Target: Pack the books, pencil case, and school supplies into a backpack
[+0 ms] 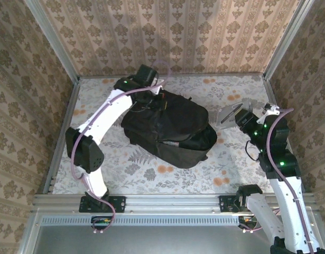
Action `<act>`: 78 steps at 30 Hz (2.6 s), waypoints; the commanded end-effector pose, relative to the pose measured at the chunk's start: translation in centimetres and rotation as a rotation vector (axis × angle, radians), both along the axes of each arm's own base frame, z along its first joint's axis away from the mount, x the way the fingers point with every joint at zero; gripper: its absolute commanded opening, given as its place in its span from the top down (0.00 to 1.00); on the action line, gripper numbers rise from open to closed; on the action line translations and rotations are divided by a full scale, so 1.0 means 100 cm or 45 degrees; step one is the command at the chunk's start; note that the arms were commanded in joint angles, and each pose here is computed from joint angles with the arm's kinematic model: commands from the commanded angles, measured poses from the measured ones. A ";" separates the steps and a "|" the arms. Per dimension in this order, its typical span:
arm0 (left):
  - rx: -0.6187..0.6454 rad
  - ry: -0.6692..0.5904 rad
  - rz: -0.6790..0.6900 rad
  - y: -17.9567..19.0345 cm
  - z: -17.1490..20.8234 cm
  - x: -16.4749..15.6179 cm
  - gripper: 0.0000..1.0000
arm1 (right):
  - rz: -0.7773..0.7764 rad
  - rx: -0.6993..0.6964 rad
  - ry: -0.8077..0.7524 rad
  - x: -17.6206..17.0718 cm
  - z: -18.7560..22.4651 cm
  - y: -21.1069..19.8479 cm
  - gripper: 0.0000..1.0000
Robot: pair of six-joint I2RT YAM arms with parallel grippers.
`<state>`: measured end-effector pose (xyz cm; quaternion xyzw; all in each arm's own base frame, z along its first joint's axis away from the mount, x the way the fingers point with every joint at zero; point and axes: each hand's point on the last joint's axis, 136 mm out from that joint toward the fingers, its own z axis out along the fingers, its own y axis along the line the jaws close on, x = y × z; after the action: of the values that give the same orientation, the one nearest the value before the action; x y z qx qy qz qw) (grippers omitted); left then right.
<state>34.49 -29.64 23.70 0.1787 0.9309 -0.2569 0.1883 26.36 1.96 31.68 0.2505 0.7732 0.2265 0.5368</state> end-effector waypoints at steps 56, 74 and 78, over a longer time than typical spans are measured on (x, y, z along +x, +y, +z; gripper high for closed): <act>0.376 -0.331 -0.420 -0.134 0.014 -0.090 0.07 | 0.407 0.938 -0.002 0.045 -0.055 0.099 0.62; 0.499 -0.447 -0.403 -0.138 -0.001 -0.096 0.17 | 0.402 0.974 0.003 0.044 -0.060 0.099 0.63; 0.503 -0.447 -0.425 -0.140 -0.004 -0.098 0.39 | 0.402 0.982 0.006 0.043 -0.062 0.099 0.63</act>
<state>24.54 -43.80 23.78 0.3981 0.8768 -0.0852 0.2560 31.01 11.12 22.74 0.3432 0.6859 0.5397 0.3470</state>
